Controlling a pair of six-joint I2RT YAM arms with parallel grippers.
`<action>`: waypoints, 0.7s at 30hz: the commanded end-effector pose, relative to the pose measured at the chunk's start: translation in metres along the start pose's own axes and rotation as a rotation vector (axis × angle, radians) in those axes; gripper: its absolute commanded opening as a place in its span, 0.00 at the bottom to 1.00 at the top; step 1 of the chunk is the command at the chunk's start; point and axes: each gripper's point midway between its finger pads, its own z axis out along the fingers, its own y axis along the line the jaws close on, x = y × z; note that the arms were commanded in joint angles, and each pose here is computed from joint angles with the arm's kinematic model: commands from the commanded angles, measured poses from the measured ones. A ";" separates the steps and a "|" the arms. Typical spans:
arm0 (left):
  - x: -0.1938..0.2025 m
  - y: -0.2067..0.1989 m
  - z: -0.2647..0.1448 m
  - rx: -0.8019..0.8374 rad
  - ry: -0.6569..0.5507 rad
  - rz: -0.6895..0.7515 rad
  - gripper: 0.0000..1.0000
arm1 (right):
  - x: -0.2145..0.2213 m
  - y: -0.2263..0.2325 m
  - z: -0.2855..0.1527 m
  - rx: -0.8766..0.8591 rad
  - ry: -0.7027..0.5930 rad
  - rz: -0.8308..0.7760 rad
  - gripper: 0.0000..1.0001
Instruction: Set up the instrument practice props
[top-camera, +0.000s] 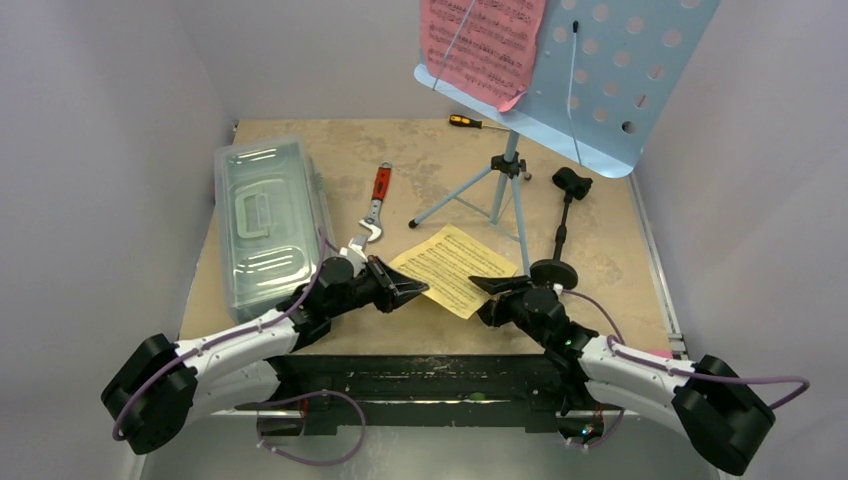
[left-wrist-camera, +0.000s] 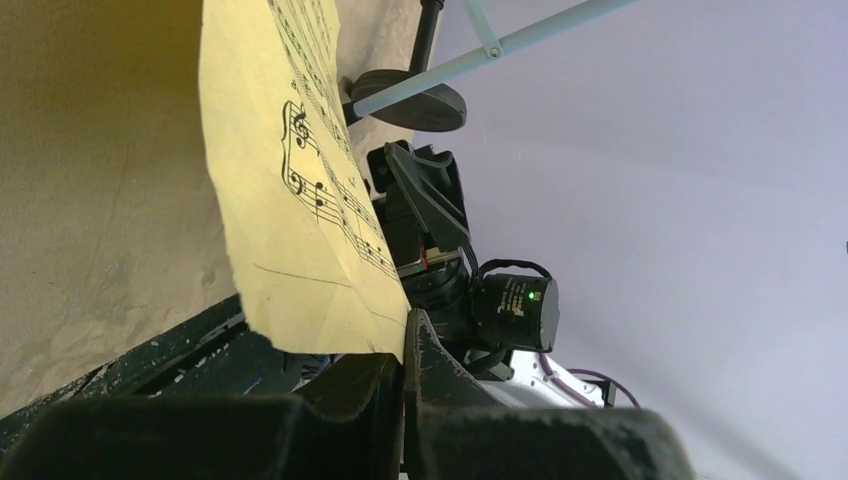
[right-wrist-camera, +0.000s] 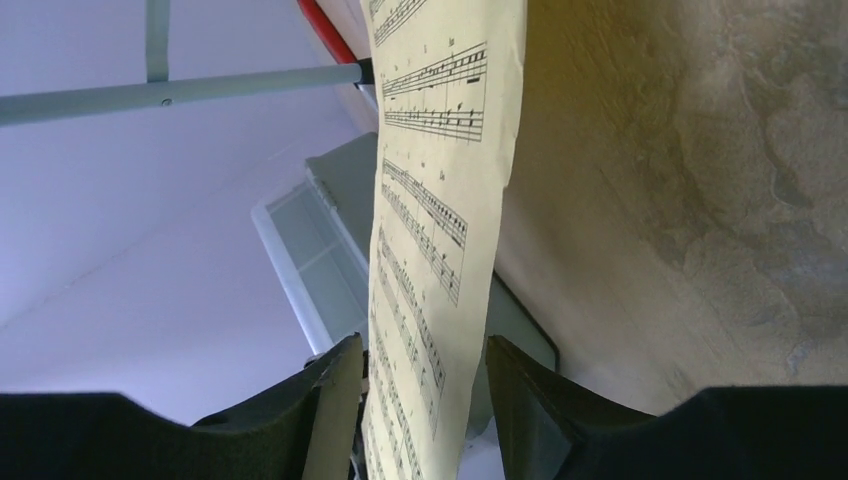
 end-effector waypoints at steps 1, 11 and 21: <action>0.007 -0.011 -0.007 0.058 0.041 0.033 0.00 | 0.004 0.023 0.004 -0.064 -0.006 0.053 0.43; 0.008 -0.007 -0.036 -0.151 0.067 0.451 0.71 | 0.027 0.022 -0.015 -0.111 0.112 -0.269 0.00; -0.039 -0.071 -0.119 -0.434 -0.058 1.044 0.91 | 0.069 0.076 -0.085 -0.483 0.219 -0.919 0.00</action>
